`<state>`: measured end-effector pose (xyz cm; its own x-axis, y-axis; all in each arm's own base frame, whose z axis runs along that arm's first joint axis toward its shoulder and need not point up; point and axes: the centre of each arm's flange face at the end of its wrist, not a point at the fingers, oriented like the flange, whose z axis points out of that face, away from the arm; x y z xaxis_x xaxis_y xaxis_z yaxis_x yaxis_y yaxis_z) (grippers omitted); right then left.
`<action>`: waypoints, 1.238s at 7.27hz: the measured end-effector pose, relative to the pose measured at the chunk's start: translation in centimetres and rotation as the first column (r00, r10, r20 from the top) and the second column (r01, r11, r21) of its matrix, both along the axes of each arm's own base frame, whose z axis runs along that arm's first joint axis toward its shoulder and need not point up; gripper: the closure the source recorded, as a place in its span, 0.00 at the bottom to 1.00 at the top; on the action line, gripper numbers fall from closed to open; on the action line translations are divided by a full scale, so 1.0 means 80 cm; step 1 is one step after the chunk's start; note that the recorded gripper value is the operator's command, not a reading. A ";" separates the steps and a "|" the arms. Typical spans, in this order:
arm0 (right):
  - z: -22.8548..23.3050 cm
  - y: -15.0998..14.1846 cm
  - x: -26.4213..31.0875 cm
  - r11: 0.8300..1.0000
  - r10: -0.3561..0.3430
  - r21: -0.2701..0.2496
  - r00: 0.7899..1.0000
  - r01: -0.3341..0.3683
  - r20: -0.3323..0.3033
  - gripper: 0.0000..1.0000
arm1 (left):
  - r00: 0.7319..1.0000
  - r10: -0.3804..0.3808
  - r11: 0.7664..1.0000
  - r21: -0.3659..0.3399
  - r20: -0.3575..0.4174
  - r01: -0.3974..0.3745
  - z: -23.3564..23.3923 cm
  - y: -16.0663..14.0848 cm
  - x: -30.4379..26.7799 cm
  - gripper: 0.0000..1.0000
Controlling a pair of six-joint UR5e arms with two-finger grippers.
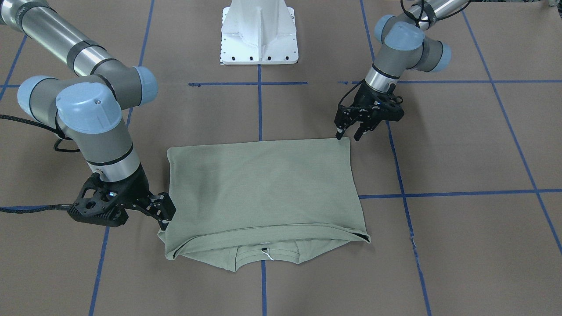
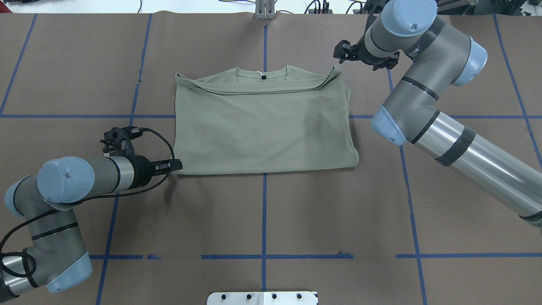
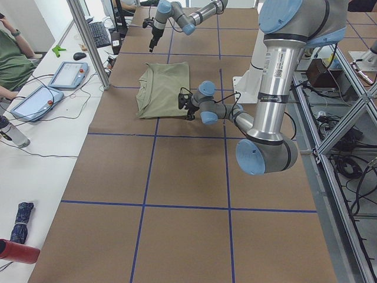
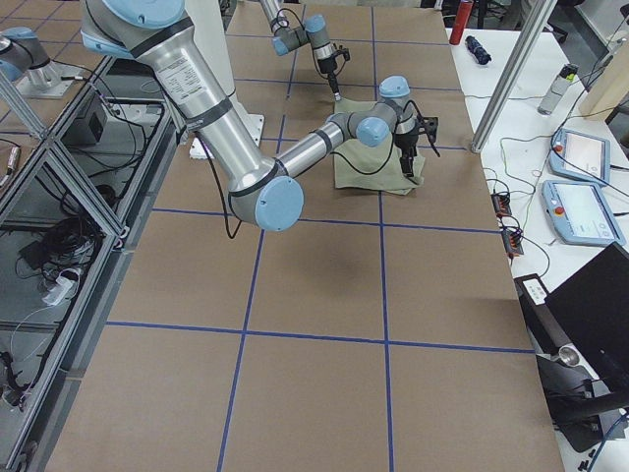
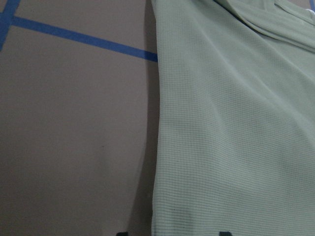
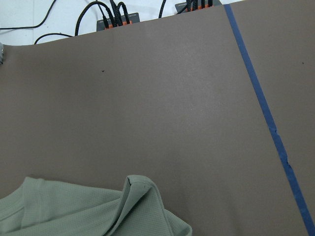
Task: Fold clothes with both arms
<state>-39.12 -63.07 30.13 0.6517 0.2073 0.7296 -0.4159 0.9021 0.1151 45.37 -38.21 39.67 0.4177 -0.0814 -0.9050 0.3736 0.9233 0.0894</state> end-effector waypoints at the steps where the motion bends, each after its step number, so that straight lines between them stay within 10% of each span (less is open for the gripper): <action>1: 0.000 0.000 0.000 1.000 0.001 0.000 1.000 -0.001 0.000 0.00 | 1.000 -0.005 1.000 -0.010 -0.007 0.005 0.000 -0.001 0.003 0.50; 5: 0.000 0.001 -0.001 1.000 -0.002 0.003 1.000 0.002 -0.003 0.00 | 1.000 -0.017 0.999 -0.030 -0.025 0.016 -0.007 -0.003 0.009 0.59; 7: 0.002 0.001 -0.001 1.000 -0.004 0.004 1.000 0.004 -0.006 0.00 | 1.000 -0.017 0.999 -0.031 -0.023 0.016 -0.006 -0.004 0.010 1.00; 9: 0.001 0.001 -0.002 1.000 -0.004 0.004 1.000 0.004 -0.005 0.00 | 1.000 -0.016 0.999 -0.030 -0.019 0.015 -0.004 -0.004 0.010 1.00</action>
<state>-39.25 -63.02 30.25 0.6564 0.2019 0.7269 -0.4117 0.9033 0.1208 46.17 -38.50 39.38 0.3991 -0.1146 -0.9097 0.3893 0.9195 0.0549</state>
